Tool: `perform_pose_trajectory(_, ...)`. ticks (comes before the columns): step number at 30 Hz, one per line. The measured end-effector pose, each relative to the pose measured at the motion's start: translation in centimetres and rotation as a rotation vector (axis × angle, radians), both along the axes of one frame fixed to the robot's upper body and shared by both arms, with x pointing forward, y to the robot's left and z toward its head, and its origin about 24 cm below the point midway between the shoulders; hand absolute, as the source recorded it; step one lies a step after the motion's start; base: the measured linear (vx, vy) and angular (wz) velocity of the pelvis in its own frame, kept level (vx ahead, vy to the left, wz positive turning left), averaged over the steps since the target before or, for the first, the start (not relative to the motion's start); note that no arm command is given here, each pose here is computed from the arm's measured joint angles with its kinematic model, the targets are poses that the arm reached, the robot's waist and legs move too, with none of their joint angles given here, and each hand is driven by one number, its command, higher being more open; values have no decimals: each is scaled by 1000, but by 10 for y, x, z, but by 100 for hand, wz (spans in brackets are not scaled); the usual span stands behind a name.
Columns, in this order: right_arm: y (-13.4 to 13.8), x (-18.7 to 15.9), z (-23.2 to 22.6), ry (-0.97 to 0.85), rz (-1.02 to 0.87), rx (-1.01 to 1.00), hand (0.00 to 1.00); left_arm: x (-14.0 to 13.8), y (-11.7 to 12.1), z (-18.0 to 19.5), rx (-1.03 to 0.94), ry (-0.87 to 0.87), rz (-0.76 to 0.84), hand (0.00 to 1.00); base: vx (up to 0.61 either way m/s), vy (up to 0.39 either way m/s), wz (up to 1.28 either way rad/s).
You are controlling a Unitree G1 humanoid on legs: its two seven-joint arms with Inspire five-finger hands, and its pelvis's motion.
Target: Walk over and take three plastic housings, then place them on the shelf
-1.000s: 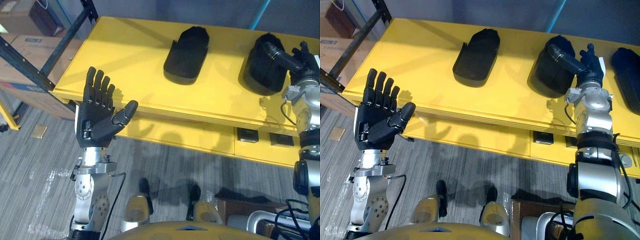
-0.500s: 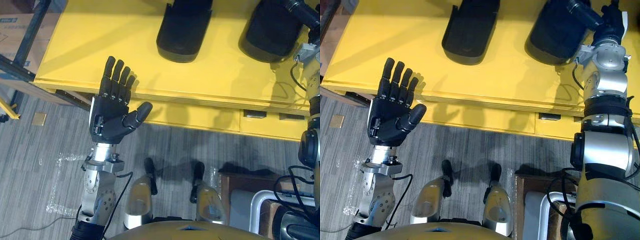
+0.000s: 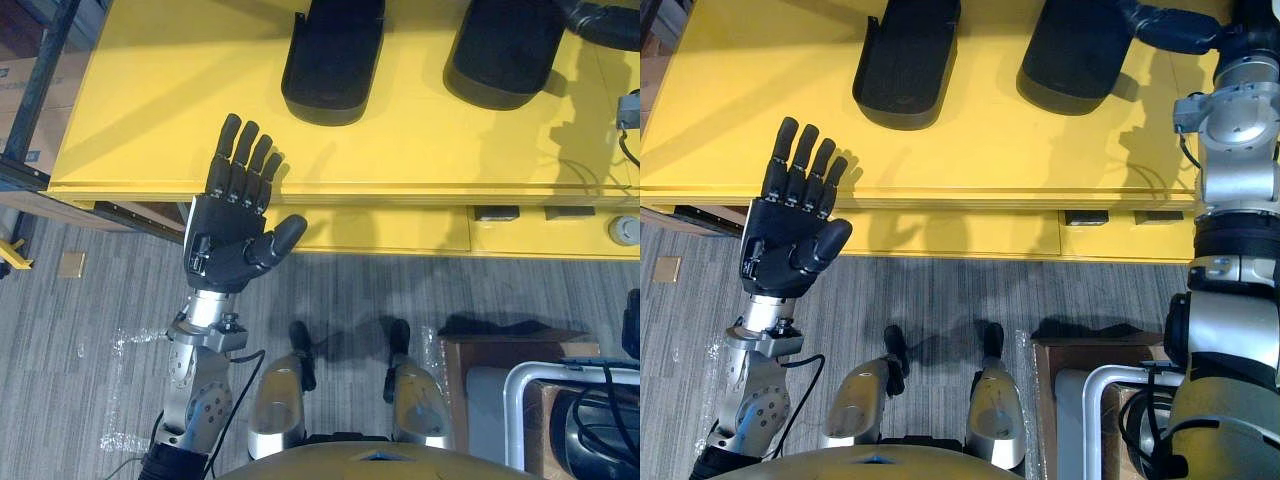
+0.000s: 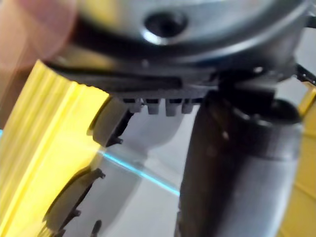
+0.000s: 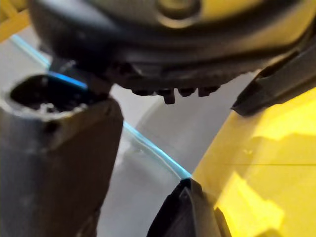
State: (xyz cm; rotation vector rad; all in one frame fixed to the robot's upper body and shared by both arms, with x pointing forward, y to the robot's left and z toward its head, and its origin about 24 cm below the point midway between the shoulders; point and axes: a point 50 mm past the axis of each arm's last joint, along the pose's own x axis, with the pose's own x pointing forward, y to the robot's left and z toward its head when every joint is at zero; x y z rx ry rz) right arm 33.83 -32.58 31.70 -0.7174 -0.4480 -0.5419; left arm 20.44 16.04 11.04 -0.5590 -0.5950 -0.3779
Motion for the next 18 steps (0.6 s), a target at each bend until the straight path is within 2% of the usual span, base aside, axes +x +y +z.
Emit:
perform_pose_trajectory(5, 13, -6, -22, 82, 24, -87, 100, -1, -4, 2, -38, -37, -50, 100, 16, 15, -14)
perform_pose_trajectory(12, 8, 1, -61, 304, -46, -102, 100, 1, -22, 6, -63, -48, -107, 100, -46, 33, -21)
perform_pose_trajectory(18, 5, 3, -67, 362, -116, -184, 100, 3, -22, 6, -80, -34, -92, 100, -44, 16, -5)
